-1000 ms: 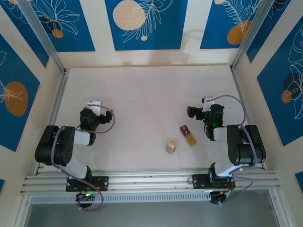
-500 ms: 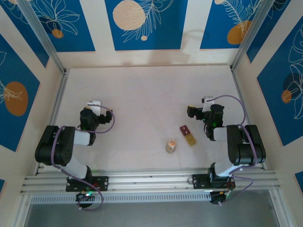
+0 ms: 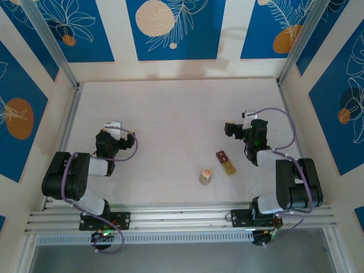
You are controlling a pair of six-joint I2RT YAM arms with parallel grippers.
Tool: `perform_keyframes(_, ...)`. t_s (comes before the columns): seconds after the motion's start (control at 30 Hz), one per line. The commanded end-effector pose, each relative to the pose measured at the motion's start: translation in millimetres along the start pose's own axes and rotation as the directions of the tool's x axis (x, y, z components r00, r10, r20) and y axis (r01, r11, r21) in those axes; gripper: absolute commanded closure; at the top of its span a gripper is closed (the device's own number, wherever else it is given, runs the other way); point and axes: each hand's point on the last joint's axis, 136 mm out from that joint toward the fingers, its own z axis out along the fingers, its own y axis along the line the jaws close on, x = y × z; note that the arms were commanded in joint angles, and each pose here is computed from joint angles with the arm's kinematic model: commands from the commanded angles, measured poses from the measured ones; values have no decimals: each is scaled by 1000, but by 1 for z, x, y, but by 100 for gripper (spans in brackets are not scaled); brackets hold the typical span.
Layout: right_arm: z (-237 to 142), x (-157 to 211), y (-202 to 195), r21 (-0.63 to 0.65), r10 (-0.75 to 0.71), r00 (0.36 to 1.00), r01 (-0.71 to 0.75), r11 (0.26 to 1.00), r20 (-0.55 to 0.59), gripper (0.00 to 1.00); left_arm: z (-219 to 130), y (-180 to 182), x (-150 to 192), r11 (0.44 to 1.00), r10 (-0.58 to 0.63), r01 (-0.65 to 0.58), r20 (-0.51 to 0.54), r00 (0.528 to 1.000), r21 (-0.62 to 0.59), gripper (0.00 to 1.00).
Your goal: Sort the pills into containers
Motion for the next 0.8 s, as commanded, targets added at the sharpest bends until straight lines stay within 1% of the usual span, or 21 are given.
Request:
perform_keyframes(0.0,-11,-5,-13,112,75,995,-67,991,-65,1,-11,10,-20,999,6,-3,63,998,-49,0)
perform_keyframes(0.13,-25,-9,-13,180,166,977,-140,974,-133,1,-21,23,-27,990,-20,28,57,998,-137,0)
perform_keyframes(0.23,-39,5,-11,271,279,932,-214,939,-230,1,-31,34,-37,975,-60,64,24,998,-213,0)
perform_keyframes(0.33,-54,21,1,328,358,869,-246,912,-341,1,-44,46,-56,941,-195,193,20,981,-279,0)
perform_keyframes(0.47,-76,39,26,321,378,801,-246,915,-464,0,-61,41,-84,897,-369,372,60,927,-239,0)
perform_keyframes(0.57,-95,54,41,293,365,761,-238,926,-536,2,-72,34,-99,876,-439,449,92,894,-176,0)
perform_keyframes(0.63,-107,65,47,286,357,742,-228,931,-568,4,-75,26,-106,871,-466,475,93,880,-123,0)
perform_keyframes(0.77,-123,85,52,275,353,716,-230,934,-603,12,-79,13,-113,872,-483,486,62,873,-48,0)
